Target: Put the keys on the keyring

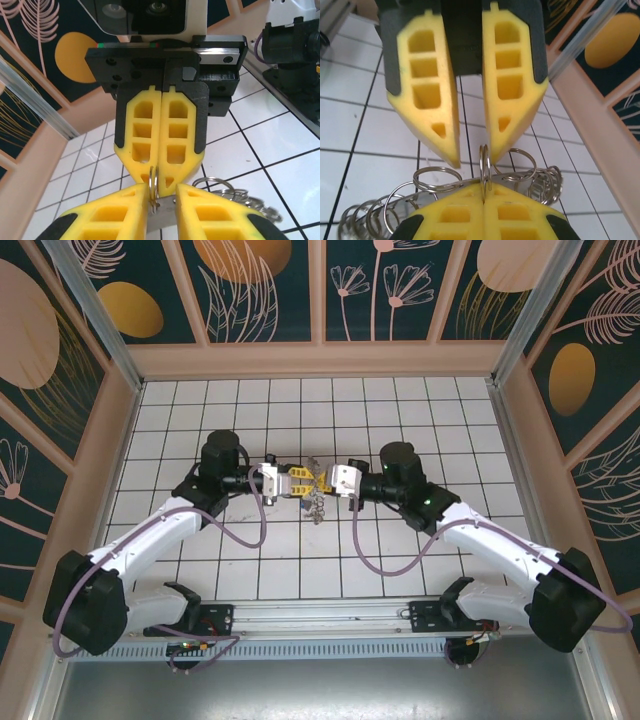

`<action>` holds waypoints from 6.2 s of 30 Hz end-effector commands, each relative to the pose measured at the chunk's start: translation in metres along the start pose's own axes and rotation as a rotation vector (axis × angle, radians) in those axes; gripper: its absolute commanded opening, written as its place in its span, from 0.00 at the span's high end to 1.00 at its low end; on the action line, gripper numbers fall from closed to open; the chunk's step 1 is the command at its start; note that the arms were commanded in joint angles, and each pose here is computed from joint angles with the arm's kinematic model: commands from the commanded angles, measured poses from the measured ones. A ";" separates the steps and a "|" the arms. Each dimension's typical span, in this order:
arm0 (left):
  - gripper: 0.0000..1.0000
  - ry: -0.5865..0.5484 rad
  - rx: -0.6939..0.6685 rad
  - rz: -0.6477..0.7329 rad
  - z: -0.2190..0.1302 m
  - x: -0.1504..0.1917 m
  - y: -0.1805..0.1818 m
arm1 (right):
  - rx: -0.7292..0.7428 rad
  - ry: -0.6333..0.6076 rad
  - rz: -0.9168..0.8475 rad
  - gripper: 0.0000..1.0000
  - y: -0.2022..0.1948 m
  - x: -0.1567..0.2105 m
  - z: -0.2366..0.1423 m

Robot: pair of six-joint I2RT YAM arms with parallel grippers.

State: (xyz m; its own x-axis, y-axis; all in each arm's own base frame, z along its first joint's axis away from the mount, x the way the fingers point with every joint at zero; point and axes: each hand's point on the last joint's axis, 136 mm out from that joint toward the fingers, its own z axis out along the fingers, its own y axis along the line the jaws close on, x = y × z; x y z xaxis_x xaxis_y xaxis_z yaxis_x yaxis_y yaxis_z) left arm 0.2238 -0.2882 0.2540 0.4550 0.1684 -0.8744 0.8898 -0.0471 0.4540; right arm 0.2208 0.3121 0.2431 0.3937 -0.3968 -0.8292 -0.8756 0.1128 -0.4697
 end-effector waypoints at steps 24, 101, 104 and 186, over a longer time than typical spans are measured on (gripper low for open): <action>0.81 0.063 0.012 -0.054 0.008 0.015 0.008 | -0.009 0.107 -0.032 1.00 -0.011 -0.003 0.015; 1.00 -0.302 0.059 -0.084 0.012 -0.065 0.015 | -0.075 -0.365 0.105 0.77 -0.009 -0.057 -0.031; 1.00 -0.301 0.059 -0.085 0.013 -0.063 0.014 | -0.058 -0.371 0.095 0.76 -0.011 -0.060 -0.033; 1.00 -0.002 -0.633 -0.283 -0.104 -0.040 0.134 | 0.727 0.946 1.642 0.65 -0.033 0.330 -0.099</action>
State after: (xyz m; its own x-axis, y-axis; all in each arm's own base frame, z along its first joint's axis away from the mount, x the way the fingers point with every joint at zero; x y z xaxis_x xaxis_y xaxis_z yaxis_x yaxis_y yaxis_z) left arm 0.3152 -0.2165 0.3330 0.1486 0.0907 -0.9847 0.8391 0.5154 0.1741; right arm 0.3663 0.0814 0.0236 -0.9306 0.2129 -0.2977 0.1626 0.9692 0.1849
